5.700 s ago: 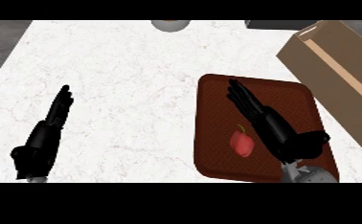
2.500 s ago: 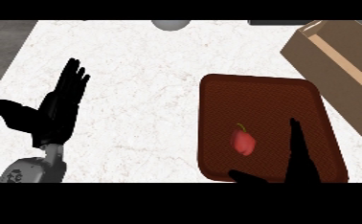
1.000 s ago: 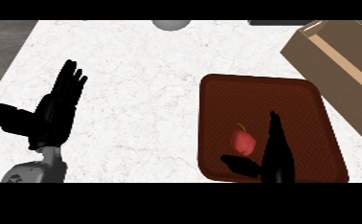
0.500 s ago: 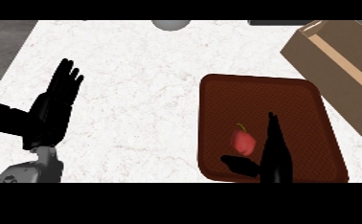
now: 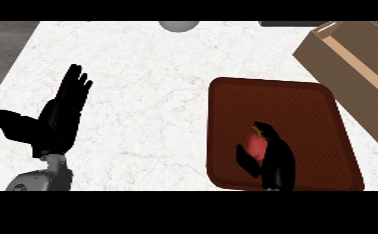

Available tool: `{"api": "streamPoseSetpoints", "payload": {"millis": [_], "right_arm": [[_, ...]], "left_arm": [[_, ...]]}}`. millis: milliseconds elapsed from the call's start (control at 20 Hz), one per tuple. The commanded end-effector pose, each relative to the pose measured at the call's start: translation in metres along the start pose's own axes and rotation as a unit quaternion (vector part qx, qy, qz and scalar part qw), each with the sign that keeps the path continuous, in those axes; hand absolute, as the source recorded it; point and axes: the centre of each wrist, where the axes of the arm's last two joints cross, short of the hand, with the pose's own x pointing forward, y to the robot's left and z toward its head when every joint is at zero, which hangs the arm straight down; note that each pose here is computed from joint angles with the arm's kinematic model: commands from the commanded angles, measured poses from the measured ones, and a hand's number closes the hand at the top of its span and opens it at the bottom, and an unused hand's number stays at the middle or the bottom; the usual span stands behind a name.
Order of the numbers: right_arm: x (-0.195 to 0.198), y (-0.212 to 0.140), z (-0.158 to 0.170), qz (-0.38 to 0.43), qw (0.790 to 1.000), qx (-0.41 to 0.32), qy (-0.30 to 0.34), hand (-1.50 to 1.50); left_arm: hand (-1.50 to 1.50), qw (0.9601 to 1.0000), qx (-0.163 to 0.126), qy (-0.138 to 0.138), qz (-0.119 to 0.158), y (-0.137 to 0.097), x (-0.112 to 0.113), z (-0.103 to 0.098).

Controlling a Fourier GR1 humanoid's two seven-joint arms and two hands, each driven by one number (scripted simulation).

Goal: Pick the bell pepper from the tray and place it in the cardboard box

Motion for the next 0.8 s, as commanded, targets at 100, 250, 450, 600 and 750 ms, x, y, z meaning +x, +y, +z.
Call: {"api": "streamPoseSetpoints", "payload": {"millis": [100, 250, 450, 600, 750], "right_arm": [[0.01, -0.004, -0.005, 0.055, 0.998, -0.024, -0.026, 1.5], [0.007, -0.005, -0.003, 0.056, 0.997, -0.047, -0.041, 1.5], [0.0, 0.004, 0.016, 0.192, 0.954, 0.081, -0.216, 1.5], [-0.012, 0.015, 0.034, 0.304, 0.865, 0.18, -0.356, 1.5], [-0.001, -0.004, 0.025, 0.306, 0.823, 0.191, -0.439, 1.5]], "left_arm": [[0.0, 0.9999, -0.003, 0.008, 0.006, 0.007, 0.013, -0.012], [0.0, 1.0, 0.0, 0.004, 0.007, 0.011, -0.001, -0.008], [0.0, 0.9999, -0.016, -0.003, 0.005, -0.006, 0.008, -0.005], [0.0, 0.9994, -0.033, -0.008, 0.007, -0.013, 0.01, -0.004], [0.0, 0.9999, -0.011, 0.0, -0.005, 0.002, 0.004, -0.005]]}}
